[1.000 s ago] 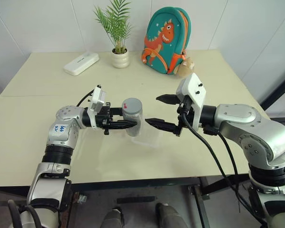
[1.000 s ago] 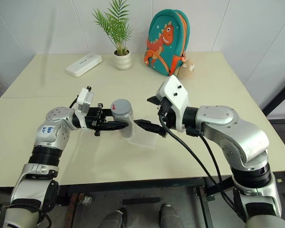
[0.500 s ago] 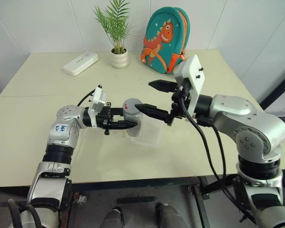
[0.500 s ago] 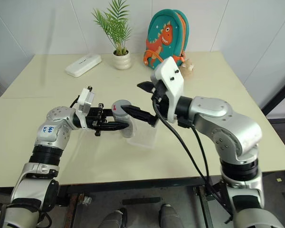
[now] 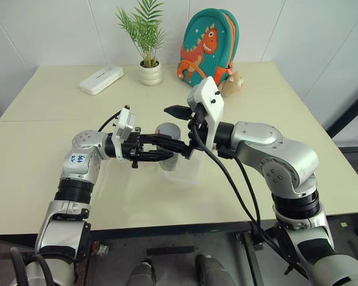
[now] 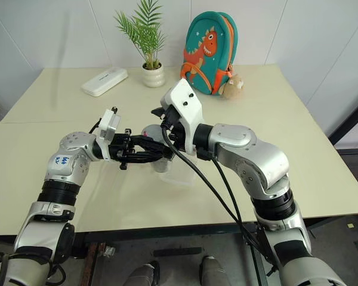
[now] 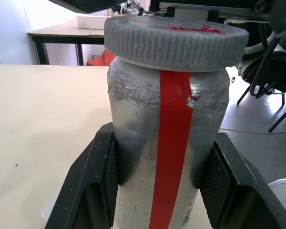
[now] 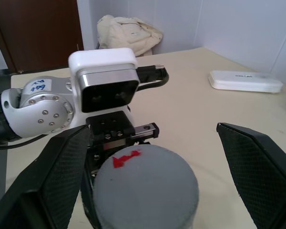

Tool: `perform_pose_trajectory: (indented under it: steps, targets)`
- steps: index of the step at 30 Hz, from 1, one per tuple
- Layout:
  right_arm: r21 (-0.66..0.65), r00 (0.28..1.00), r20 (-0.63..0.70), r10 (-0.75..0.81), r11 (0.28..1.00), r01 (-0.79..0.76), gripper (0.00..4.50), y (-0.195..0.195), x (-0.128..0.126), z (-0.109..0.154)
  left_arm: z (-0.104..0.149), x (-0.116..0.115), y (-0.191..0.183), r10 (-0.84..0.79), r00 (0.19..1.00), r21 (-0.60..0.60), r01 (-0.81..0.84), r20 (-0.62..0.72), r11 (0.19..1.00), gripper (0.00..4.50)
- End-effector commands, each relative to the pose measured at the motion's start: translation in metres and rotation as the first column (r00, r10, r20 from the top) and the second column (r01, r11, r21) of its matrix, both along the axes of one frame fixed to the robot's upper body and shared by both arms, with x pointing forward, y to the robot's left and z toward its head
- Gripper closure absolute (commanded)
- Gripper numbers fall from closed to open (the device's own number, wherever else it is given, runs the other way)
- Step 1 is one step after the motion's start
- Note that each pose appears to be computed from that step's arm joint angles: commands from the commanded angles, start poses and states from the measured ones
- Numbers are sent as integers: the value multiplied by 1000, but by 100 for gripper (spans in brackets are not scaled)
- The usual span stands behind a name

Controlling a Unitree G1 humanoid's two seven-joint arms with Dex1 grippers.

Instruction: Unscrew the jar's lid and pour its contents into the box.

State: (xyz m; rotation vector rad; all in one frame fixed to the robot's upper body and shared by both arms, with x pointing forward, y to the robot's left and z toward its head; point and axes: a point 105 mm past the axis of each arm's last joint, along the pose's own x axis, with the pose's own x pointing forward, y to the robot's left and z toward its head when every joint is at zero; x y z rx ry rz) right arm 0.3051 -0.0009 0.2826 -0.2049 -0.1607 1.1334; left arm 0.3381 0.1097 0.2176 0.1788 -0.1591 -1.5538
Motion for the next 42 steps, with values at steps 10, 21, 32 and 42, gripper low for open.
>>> perform_pose_trajectory:
  steps: [10, 21, 32, 42]
  targets:
    - [-21, 998, 57, 22, 1000, -20, 7, 3, -2, 4, 12, -3, -2, -15, 998, -3, 15, 56, 1000, 262]
    - [-48, 998, 64, -3, 999, 6, 7, -9, -1, 3, 11, -3, -2, -14, 998, 1, 14, 54, 1000, 262]
    - [-54, 997, 72, 37, 998, -33, 7, -12, -11, 5, 11, -2, -1, -12, 999, 4, 12, 53, 1000, 262]
    - [-59, 997, 55, 46, 997, -43, 45, -12, -12, 3, 10, -2, -1, -8, 999, 6, 8, 52, 1000, 262]
